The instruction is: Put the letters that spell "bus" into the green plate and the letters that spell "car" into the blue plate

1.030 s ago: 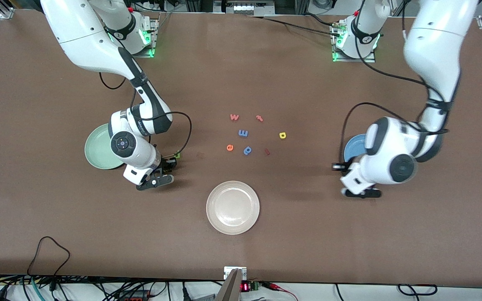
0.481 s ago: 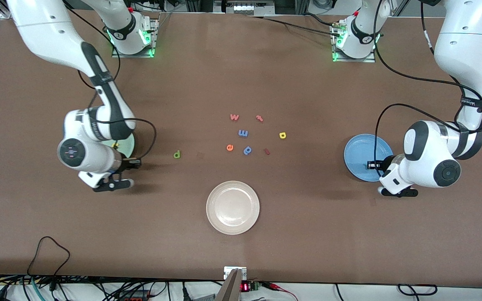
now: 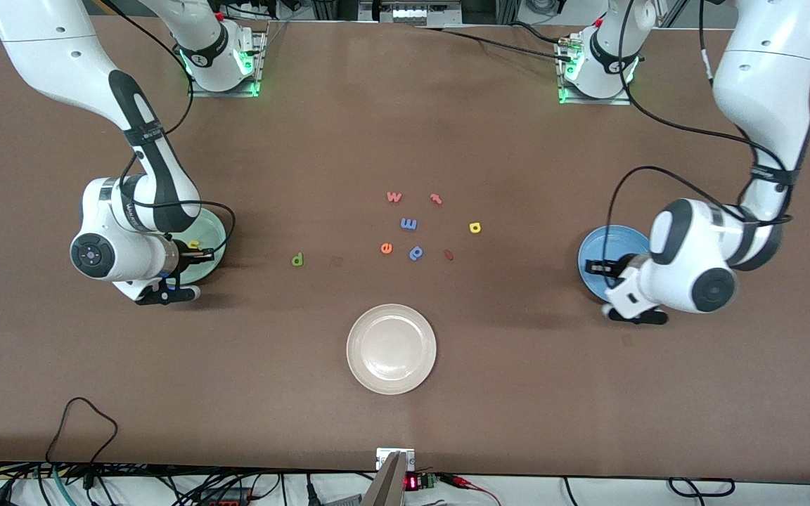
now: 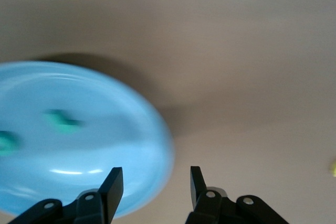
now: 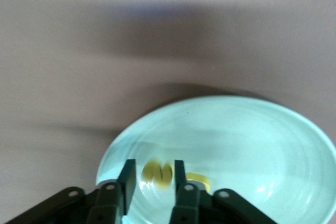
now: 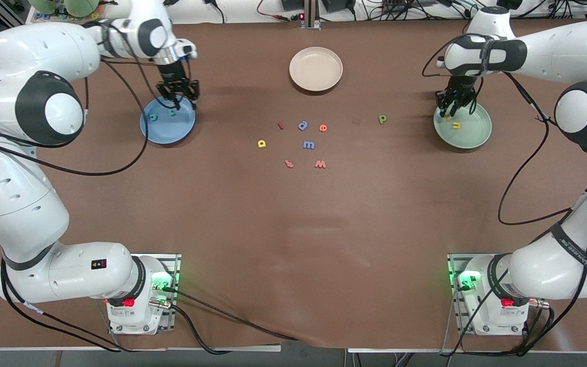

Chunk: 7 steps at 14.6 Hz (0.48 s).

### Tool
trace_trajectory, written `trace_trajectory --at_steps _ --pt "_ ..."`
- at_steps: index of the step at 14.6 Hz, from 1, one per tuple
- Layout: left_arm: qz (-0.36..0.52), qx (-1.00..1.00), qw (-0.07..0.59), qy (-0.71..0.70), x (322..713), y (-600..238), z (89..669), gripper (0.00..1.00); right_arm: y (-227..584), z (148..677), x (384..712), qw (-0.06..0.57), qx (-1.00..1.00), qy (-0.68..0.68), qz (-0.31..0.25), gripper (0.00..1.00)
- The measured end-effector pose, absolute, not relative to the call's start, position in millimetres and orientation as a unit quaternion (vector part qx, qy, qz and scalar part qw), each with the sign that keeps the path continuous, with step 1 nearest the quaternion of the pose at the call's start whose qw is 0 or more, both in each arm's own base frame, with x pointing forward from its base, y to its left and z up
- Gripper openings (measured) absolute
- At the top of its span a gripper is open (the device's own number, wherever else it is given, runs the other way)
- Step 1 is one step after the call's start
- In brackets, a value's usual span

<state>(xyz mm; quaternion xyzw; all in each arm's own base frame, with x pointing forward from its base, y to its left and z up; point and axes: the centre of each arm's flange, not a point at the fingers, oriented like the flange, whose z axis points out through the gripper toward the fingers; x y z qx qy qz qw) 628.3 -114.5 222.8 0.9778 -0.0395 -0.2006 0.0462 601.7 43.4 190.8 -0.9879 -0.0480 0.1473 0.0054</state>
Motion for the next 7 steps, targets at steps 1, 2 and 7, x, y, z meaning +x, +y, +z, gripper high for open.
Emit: trace_trajectory --at_steps 1,2,7 --pt "-0.204 0.977 0.043 -0.049 621 -149 223 0.53 42 188 599 0.006 -0.988 -0.047 0.147 0.52" --pt "-0.206 0.976 0.039 -0.059 611 -185 223 0.48 41 188 599 0.006 -0.988 -0.046 0.146 0.61" --pt "-0.204 0.978 0.022 -0.047 555 -316 215 0.49 82 231 609 0.017 -0.992 -0.073 0.104 1.0"
